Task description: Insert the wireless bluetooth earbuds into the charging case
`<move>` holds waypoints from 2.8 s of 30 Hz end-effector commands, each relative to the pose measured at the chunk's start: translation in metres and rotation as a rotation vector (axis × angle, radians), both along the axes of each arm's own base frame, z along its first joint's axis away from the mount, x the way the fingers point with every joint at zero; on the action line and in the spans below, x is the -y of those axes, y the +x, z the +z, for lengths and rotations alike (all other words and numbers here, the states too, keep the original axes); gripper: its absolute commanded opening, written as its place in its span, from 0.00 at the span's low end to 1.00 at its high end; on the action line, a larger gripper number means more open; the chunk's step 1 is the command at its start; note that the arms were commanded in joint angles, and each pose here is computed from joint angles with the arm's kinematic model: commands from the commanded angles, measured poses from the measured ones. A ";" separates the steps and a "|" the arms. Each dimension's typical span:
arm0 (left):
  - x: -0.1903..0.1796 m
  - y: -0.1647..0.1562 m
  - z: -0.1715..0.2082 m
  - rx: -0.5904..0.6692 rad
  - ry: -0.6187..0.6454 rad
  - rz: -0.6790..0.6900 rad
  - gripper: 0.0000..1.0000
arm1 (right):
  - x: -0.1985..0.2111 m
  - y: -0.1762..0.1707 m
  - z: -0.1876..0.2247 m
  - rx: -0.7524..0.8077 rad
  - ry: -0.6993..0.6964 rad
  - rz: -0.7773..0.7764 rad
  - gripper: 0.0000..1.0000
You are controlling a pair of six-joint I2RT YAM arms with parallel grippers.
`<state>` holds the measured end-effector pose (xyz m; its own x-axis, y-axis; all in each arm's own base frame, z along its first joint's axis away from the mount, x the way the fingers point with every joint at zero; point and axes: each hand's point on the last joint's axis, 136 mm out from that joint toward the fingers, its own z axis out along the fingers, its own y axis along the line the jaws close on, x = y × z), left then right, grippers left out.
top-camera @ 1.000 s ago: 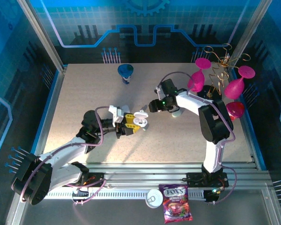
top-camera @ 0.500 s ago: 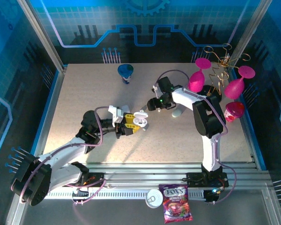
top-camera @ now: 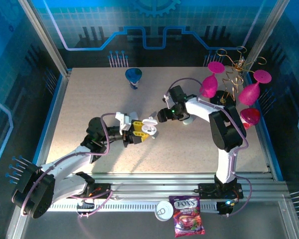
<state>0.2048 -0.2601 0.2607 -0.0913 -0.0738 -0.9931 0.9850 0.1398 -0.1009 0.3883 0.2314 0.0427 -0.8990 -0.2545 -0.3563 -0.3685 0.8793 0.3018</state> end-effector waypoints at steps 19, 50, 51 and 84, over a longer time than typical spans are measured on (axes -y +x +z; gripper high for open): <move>0.001 -0.007 0.007 0.050 -0.003 -0.028 0.28 | 0.024 0.000 0.009 0.066 -0.580 0.315 0.47; 0.000 -0.006 0.005 0.044 -0.002 -0.020 0.28 | 0.010 0.014 -0.026 0.024 -0.665 0.386 0.24; 0.000 -0.006 0.004 0.042 -0.001 -0.020 0.28 | 0.011 0.014 -0.028 0.022 -0.670 0.382 0.23; 0.001 0.026 -0.001 0.077 -0.030 0.109 0.28 | 0.011 -0.049 0.139 0.187 0.180 0.101 0.20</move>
